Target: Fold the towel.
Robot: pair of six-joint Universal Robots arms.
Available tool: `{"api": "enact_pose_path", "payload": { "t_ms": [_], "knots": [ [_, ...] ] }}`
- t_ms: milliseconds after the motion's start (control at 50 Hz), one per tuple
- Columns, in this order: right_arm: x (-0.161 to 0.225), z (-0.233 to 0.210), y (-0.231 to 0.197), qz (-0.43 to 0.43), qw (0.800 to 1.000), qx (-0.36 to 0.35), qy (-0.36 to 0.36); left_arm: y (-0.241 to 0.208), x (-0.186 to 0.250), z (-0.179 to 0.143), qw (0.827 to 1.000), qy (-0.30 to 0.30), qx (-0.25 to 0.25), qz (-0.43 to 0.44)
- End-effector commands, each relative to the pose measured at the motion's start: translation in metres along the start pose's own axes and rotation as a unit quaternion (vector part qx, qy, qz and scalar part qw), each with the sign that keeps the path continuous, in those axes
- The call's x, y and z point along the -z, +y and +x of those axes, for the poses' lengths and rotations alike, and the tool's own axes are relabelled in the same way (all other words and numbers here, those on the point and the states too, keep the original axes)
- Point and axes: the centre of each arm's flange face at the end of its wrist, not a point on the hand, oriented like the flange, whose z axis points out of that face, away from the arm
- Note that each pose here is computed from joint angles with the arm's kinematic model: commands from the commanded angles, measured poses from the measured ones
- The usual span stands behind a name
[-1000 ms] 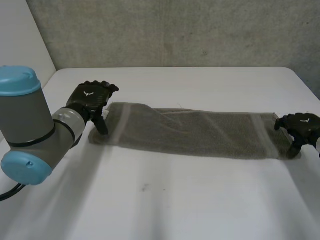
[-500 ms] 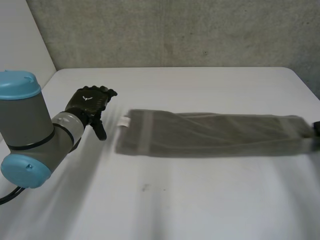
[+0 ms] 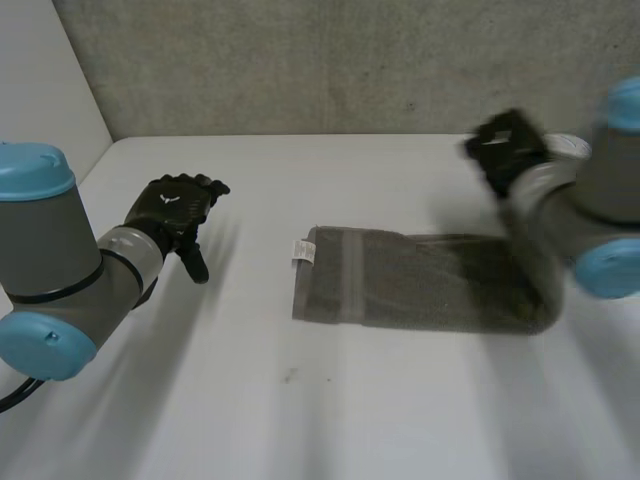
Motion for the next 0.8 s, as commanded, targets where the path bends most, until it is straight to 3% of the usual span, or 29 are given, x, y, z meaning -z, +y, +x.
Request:
{"api": "enact_pose_path", "payload": {
  "t_ms": [20, 100, 200, 340, 380, 440, 480, 500, 540, 680, 800],
  "knots": [
    [0.027, -0.124, -0.057, 0.074, 0.988, 0.02, -0.136, 0.001, 0.002, 0.002, 1.0, 0.002, 0.0, 0.0],
    [0.048, -0.182, -0.062, 0.084, 0.975, 0.034, -0.203, 0.001, 0.002, 0.002, 1.0, 0.003, 0.0, -0.001],
    [0.056, -0.208, -0.054, 0.069, 0.969, 0.064, -0.226, 0.001, 0.003, 0.003, 1.0, 0.004, -0.001, -0.001],
    [0.059, -0.165, -0.072, 0.064, 0.982, 0.029, -0.174, 0.001, 0.003, 0.004, 1.0, 0.006, -0.001, 0.0],
    [0.057, -0.128, -0.069, 0.051, 0.987, -0.049, -0.142, -0.001, 0.003, 0.004, 1.0, 0.005, -0.001, 0.002],
    [0.056, -0.103, -0.067, 0.044, 0.987, -0.094, -0.12, -0.001, 0.003, 0.004, 1.0, 0.006, -0.002, 0.003],
    [0.059, -0.068, -0.053, 0.022, 0.979, -0.181, -0.094, -0.002, 0.003, 0.005, 1.0, 0.006, -0.002, 0.004],
    [0.059, -0.068, -0.052, 0.022, 0.979, -0.182, -0.094, -0.002, 0.003, 0.005, 1.0, 0.006, -0.002, 0.004],
    [0.063, -0.051, -0.031, -0.003, 0.964, -0.251, -0.093, -0.003, 0.003, 0.005, 1.0, 0.006, -0.003, 0.007],
    [0.069, -0.04, 0.023, -0.059, 0.947, -0.296, -0.109, -0.013, 0.001, 0.017, 0.999, 0.025, -0.015, 0.025],
    [0.08, -0.039, 0.049, -0.093, 0.938, -0.314, -0.112, -0.014, -0.012, 0.061, 0.992, 0.117, -0.029, 0.047]
  ]
}}
